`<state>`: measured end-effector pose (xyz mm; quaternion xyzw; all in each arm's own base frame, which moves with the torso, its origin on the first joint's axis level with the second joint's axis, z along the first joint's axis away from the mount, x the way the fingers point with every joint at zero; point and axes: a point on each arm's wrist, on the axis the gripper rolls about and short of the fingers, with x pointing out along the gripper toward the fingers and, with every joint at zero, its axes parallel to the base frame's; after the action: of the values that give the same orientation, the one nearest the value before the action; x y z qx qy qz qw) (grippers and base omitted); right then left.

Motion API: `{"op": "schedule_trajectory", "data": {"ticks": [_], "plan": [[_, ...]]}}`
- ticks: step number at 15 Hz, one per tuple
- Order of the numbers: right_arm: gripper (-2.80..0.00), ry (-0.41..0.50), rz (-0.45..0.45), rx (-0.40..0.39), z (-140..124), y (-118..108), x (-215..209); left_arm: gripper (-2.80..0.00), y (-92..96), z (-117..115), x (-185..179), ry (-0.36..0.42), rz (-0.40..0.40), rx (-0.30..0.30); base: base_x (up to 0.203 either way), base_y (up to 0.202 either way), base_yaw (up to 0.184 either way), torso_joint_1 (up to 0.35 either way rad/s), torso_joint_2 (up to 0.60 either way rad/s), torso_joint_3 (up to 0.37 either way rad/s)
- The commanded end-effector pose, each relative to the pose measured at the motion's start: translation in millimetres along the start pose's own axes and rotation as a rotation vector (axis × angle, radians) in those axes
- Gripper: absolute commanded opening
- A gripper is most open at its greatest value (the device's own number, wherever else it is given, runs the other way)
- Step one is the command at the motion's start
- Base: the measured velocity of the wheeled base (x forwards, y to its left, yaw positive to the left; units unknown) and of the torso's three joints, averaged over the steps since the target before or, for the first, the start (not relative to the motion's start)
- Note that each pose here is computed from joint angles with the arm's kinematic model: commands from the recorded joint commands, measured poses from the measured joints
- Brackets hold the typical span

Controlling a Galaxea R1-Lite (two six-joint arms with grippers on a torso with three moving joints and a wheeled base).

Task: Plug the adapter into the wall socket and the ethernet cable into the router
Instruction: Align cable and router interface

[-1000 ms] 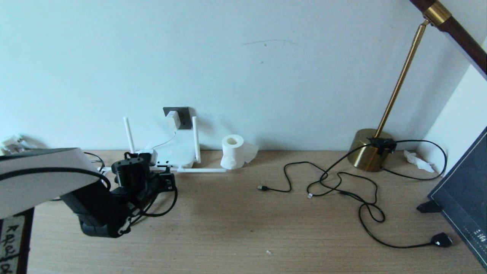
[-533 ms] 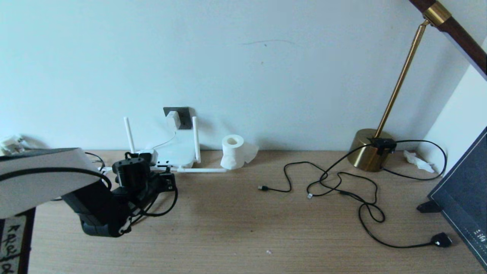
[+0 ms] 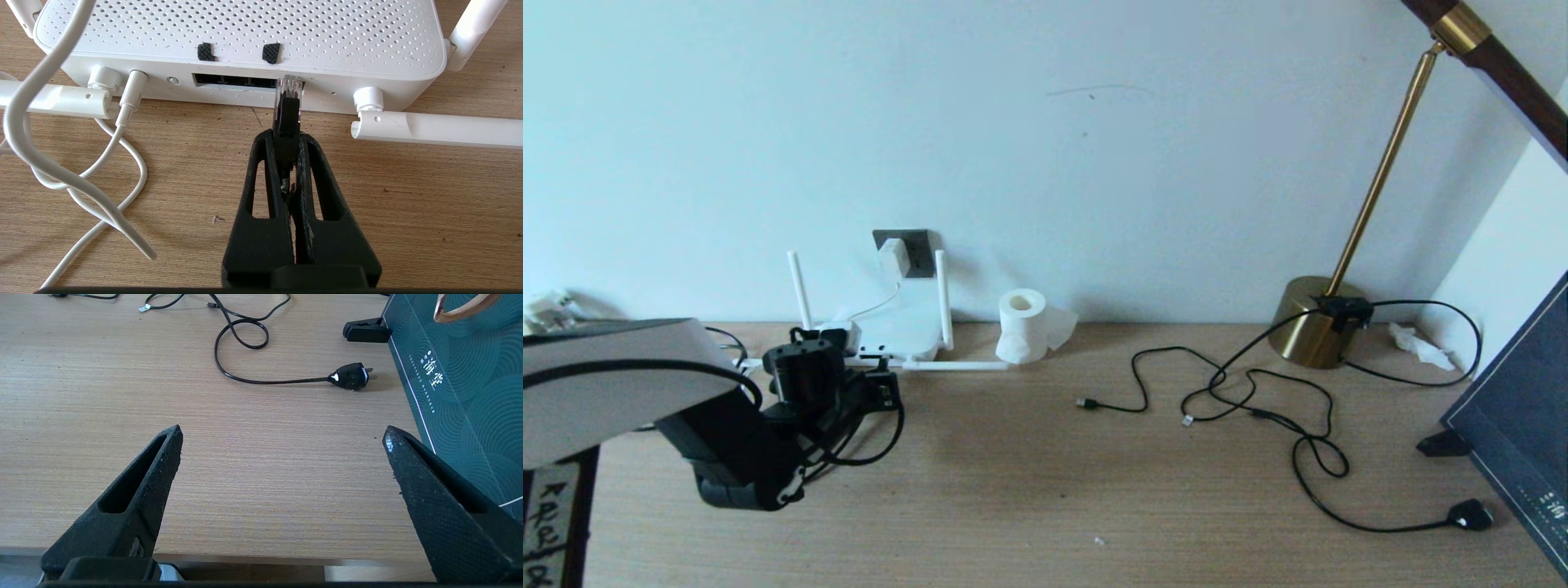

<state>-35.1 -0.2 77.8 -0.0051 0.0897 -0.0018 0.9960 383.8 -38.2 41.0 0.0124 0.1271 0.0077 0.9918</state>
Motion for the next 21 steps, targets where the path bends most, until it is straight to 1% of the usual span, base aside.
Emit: {"op": "schedule_trajectory", "data": {"ticks": [1, 21], "plan": [[0.0, 0.003, 0.0, -0.001, -0.1, 0.0, 0.1, -2.8, 0.2, -0.1, -0.5, 0.0, 0.002, 0.0, 0.0, 0.0, 0.0, 0.0, 0.0, 0.0], [0.0, 0.003, 0.0, -0.001, -0.1, 0.0, 0.1, -2.8, 2.3, 2.2, -7.6, 0.001, 0.005, -0.001, 0.0, 0.0, 0.0, 0.0, 0.0, 0.0]]}}
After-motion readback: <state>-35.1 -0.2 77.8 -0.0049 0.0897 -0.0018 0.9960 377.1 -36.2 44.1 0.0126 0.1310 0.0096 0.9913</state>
